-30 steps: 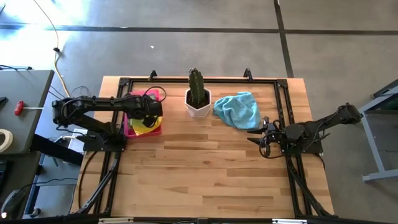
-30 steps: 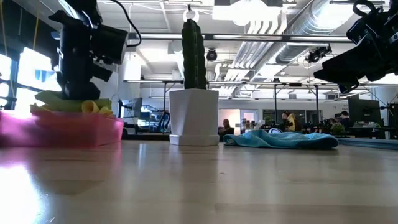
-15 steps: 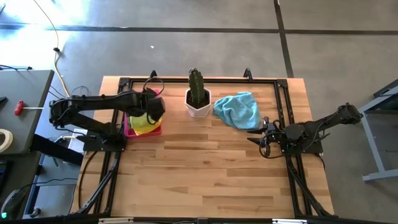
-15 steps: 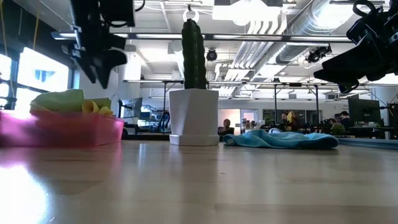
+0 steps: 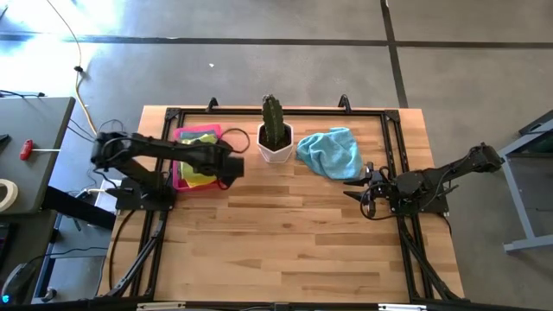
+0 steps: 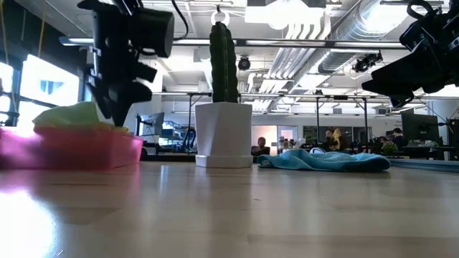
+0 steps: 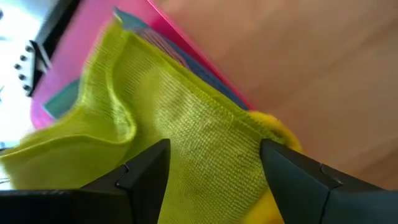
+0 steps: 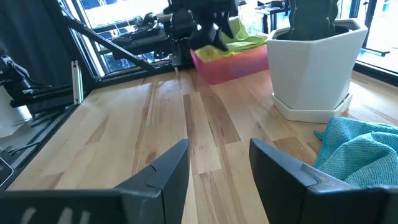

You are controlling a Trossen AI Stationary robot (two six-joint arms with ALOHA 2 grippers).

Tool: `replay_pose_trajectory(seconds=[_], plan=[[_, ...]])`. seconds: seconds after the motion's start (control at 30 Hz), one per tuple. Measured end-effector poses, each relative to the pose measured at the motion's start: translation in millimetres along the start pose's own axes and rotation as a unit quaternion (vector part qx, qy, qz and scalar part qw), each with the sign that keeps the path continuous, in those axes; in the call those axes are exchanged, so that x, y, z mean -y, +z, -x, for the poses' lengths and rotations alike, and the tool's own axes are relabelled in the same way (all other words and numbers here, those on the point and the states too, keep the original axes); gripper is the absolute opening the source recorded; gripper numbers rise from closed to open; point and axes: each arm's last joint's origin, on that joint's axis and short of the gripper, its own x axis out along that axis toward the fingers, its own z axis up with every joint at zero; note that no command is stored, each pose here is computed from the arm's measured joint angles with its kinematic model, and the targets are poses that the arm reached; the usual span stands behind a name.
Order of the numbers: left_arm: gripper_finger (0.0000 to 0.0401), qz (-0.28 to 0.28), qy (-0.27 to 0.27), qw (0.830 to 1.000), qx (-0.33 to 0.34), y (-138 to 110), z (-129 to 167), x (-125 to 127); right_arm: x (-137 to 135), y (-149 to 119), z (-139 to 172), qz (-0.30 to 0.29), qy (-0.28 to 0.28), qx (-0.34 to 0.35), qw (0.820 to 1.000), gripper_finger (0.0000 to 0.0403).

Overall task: Fold microfiber towels
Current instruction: Put the light green towel in the pink bin

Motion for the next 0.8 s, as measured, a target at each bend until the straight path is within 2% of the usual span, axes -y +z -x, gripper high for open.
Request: replay_pose_trajectory(seconds=[0.1, 0.23, 0.37, 0.47, 0.8], plan=[[0.0238, -0.018, 0.005, 1.0, -0.02, -2.8, -6.4, 9.8, 0.0, 0.0, 0.0, 0.0, 0.0, 0.0, 1.0, 0.0161], [0.0238, -0.027, 0.001, 1.0, -0.01, -4.7, -0.4, 12.1, 0.0, 0.0, 0.0, 0.0, 0.0, 0.0, 1.0, 0.0161], [0.0238, -0.024, 0.002, 0.999, 0.032, -4.0, 27.4, -6.0, 0.0, 0.0, 0.0, 0.0, 0.0, 0.0, 1.0, 0.0161], [0.0238, -0.013, 0.018, 0.998, 0.056, -6.7, 33.8, -19.2, 0.0, 0.0, 0.0, 0.0, 0.0, 0.0, 1.0, 0.0161], [0.023, 0.046, 0.092, 0.994, 0.02, -16.8, 0.2, -38.3, 0.0, 0.0, 0.0, 0.0, 0.0, 0.0, 1.0, 0.0161]])
